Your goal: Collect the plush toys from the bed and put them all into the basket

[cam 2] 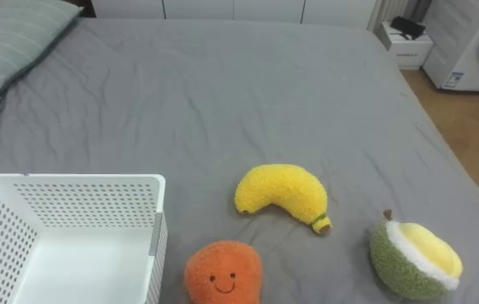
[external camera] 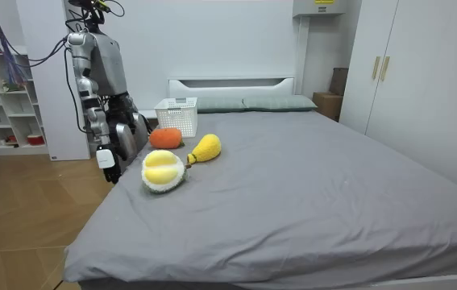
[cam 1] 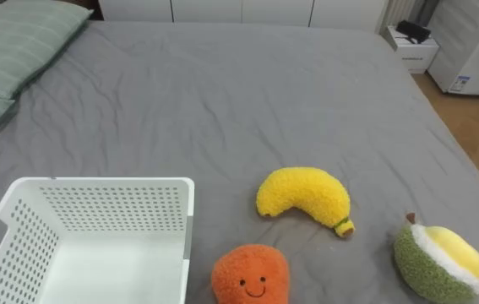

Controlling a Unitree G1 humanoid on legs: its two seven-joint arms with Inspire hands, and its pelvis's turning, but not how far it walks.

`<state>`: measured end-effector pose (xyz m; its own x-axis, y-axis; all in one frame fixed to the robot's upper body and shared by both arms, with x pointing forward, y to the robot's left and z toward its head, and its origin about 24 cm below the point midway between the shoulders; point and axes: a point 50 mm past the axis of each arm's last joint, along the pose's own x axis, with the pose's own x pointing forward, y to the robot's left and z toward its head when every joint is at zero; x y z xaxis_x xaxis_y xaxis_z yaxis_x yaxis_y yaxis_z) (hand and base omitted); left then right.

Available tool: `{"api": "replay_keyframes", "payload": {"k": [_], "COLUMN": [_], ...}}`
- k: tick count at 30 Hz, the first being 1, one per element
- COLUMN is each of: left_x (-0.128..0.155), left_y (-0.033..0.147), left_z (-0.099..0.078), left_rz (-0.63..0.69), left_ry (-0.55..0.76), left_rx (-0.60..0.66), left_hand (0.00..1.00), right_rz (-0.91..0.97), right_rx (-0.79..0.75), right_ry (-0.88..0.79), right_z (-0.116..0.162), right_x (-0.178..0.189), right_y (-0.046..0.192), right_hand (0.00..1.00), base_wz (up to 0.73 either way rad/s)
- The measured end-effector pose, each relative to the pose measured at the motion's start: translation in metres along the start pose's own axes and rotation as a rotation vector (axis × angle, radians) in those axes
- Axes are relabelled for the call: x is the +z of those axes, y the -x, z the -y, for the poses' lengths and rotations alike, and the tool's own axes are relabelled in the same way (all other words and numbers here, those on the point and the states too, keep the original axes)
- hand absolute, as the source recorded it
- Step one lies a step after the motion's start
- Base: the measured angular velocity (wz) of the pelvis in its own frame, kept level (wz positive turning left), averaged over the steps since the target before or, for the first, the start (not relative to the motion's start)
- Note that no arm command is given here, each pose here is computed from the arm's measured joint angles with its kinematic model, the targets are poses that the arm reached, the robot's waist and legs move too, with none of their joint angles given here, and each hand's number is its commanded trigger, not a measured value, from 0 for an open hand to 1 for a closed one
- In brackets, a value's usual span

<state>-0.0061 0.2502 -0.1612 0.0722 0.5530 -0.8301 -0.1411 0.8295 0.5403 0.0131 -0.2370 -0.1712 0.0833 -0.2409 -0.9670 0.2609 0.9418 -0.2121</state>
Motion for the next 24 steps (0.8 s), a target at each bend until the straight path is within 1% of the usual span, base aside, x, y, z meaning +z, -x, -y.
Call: {"api": "replay_keyframes", "payload": {"k": [14,20,23,24], "left_x": [0.001,-0.002,-0.001,-0.002], "left_y": [0.0,0.0,-0.001,-0.002], "left_z": [0.0,-0.002,-0.006,-0.008], "left_rz": [-0.001,-0.025,-0.029,-0.039], "left_ry": [0.003,0.011,0.036,0.05], "left_rx": [0.003,0.004,0.001,0.007], "left_hand": [0.0,0.0,0.0,0.0], "right_rz": [-0.004,-0.039,-0.055,-0.066], "right_rx": [-0.004,-0.047,-0.083,-0.102], "right_ry": [-0.002,-0.086,-0.146,-0.192], "right_z": [0.0,0.005,0.014,0.018], "right_x": [-0.001,-0.005,-0.009,-0.01], "right_y": [0.0,0.0,0.001,0.001], "right_hand": [0.0,0.0,0.0,0.0], "base_wz": [0.0,0.0,0.0,0.0]}}
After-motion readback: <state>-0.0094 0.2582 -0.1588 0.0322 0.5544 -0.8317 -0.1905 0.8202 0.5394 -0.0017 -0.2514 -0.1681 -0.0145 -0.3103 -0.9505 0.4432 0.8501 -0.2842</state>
